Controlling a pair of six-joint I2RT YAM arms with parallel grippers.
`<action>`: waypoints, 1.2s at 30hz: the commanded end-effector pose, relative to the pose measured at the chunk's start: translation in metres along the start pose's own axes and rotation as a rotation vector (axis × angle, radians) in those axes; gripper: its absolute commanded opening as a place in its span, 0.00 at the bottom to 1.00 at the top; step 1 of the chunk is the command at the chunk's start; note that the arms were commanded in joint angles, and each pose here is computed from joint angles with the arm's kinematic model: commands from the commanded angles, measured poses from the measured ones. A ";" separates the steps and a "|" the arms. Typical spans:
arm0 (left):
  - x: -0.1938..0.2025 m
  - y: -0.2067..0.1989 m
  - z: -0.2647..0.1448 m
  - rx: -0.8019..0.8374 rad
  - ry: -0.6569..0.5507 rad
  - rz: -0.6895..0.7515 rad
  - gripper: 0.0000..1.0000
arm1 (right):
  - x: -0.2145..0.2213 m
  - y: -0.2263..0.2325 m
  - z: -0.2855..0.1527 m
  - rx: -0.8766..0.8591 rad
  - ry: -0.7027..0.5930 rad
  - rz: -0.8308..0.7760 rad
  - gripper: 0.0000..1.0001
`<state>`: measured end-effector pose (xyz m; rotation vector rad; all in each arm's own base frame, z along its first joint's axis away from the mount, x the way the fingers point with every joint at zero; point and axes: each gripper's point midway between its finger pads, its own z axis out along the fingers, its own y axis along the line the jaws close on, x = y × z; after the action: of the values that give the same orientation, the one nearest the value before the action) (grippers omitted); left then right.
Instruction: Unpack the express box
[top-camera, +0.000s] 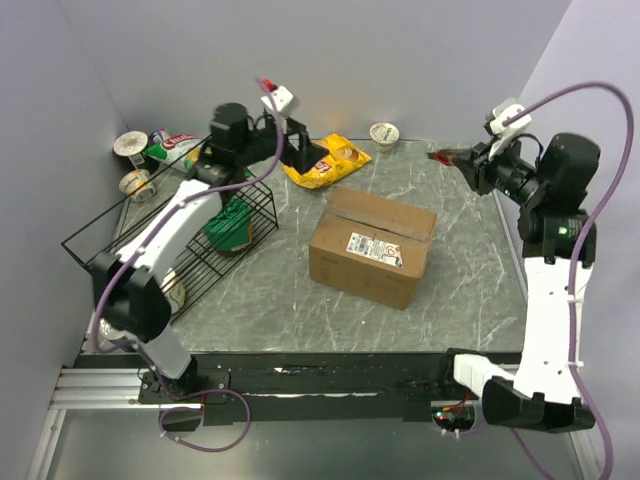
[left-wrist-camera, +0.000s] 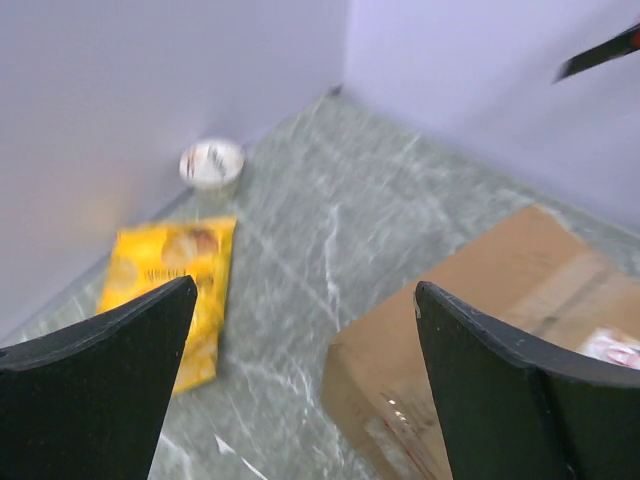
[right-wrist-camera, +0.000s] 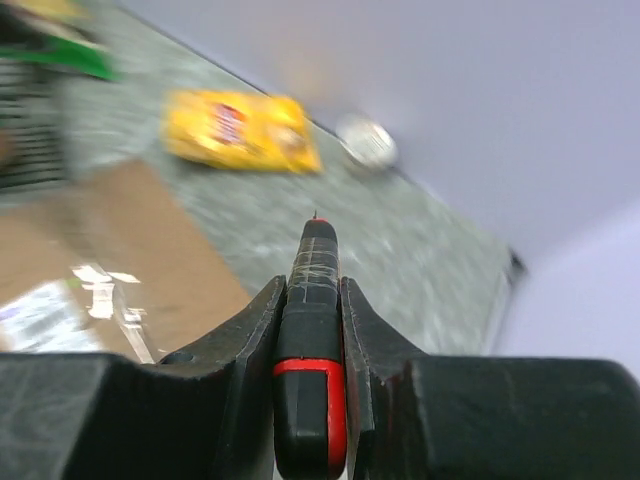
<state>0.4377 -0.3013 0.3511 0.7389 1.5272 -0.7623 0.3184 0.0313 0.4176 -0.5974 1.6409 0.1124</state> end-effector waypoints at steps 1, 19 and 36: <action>-0.048 -0.046 -0.032 0.242 -0.085 0.104 0.96 | -0.036 0.064 -0.007 -0.385 -0.049 0.022 0.00; 0.074 -0.051 -0.057 0.162 0.225 -0.345 0.98 | -0.050 0.110 0.039 -0.624 -0.080 0.027 0.00; 0.137 -0.044 -0.054 0.015 0.285 -0.562 0.96 | -0.020 0.156 0.081 -0.682 0.056 -0.054 0.00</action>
<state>0.3485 -0.2781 0.1958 0.4779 2.1126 -1.0885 0.3122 0.1983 0.3722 -1.1327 1.6940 0.7235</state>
